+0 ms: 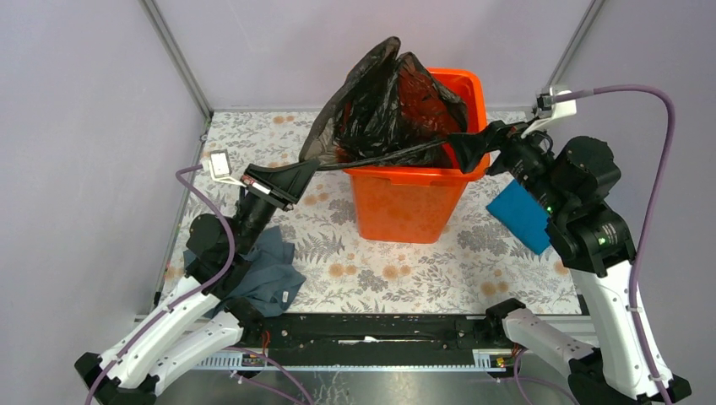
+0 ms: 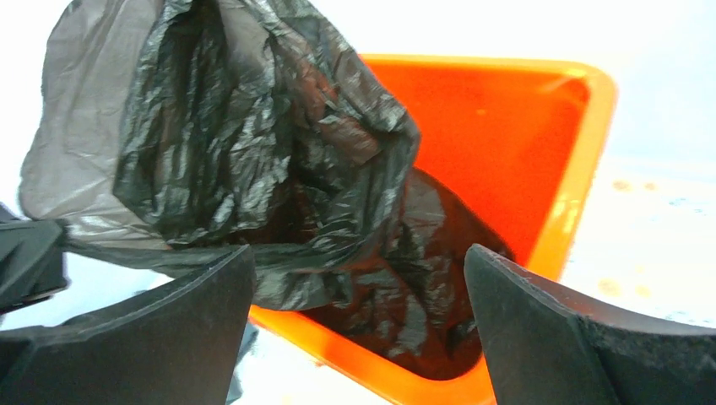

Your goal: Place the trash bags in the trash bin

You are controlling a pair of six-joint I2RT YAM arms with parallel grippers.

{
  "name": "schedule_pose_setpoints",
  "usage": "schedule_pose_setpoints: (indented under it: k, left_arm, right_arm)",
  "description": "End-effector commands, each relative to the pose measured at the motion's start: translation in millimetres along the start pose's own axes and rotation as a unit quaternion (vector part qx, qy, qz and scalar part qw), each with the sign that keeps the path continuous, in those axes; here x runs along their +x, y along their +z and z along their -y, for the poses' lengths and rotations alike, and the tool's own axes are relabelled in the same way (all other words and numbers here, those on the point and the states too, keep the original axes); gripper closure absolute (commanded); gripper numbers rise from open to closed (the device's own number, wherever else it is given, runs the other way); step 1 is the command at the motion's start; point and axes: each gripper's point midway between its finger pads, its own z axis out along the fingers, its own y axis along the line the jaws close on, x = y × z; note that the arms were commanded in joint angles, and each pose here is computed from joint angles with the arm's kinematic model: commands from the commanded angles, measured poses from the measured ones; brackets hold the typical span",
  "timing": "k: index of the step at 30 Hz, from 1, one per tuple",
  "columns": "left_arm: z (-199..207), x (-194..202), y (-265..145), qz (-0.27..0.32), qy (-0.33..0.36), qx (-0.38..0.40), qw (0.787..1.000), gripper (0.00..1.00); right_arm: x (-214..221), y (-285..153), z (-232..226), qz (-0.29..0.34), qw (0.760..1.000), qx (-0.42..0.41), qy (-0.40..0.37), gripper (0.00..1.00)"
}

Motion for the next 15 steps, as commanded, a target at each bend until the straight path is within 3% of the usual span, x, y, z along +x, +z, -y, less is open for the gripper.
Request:
schedule_pose_setpoints:
  k: [1,4,9,11,15]
  left_arm:
    - [11,3,1,-0.002,-0.031,0.036,0.999,1.00]
    - [9,9,1,-0.012,-0.040,0.041,0.998,1.00]
    - [-1,21,-5,-0.025,-0.049,0.035,0.998,1.00]
    - [-9,27,-11,-0.029,-0.059,0.026,0.997,1.00]
    - [-29,41,-24,-0.039,-0.073,0.006,0.997,1.00]
  right_arm:
    - [11,10,-31,-0.039,0.994,-0.072,0.078,0.01]
    - [10,17,-31,-0.039,0.992,-0.068,0.100,0.03]
    - [-5,25,-4,0.001,0.993,0.013,0.116,0.08]
    - [-5,28,5,0.008,0.993,0.036,0.115,0.18]
    - [6,32,21,0.006,0.992,0.070,0.109,0.51]
